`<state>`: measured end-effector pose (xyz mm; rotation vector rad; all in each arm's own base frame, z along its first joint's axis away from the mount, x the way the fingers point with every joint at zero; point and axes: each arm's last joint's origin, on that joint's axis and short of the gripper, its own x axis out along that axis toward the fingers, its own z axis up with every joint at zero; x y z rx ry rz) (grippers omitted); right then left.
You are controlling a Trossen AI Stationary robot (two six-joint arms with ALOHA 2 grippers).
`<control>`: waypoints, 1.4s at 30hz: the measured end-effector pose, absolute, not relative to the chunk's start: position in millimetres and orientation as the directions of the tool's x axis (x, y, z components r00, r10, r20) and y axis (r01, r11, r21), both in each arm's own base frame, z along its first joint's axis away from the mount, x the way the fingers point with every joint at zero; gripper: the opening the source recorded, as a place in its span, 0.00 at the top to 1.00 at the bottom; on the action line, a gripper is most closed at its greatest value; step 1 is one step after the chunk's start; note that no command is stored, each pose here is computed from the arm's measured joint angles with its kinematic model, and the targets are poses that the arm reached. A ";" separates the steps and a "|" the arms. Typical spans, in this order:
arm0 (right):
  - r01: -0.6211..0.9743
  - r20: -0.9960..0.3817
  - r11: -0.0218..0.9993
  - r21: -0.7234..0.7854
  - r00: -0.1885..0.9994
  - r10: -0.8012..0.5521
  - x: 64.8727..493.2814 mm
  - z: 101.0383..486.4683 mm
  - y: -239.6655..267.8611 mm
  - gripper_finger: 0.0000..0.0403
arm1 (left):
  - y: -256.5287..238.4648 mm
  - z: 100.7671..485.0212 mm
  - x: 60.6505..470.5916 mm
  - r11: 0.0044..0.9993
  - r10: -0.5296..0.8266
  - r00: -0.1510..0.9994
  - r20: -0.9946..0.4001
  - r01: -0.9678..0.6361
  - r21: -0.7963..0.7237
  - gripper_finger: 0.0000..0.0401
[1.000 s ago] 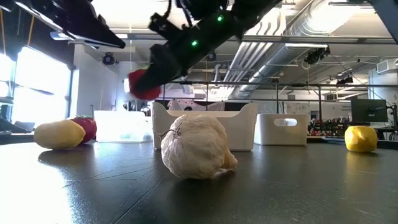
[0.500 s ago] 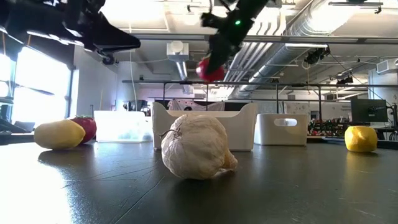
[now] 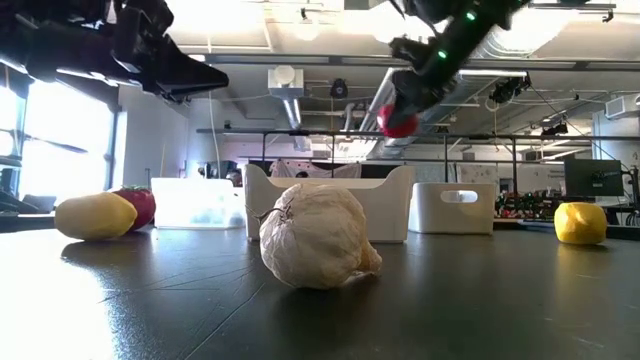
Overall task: Sort produce into baskets
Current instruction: Put the red tomato into the gray bin
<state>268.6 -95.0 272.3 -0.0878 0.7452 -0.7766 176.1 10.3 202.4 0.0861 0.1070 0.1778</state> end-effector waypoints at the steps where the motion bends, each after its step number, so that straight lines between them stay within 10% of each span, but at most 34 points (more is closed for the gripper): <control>1: 0.619 -0.570 0.717 -0.320 0.479 -0.668 262.6 267.5 -94.4 0.32 | 10.5 202.3 176.1 0.981 0.181 0.978 -0.099 -0.172 0.094 0.87; 42: 0.893 -0.646 0.425 -0.152 0.236 -0.726 194.7 188.7 -160.5 0.32 | 10.5 199.4 175.7 0.980 0.182 0.975 -0.129 -0.169 0.101 0.87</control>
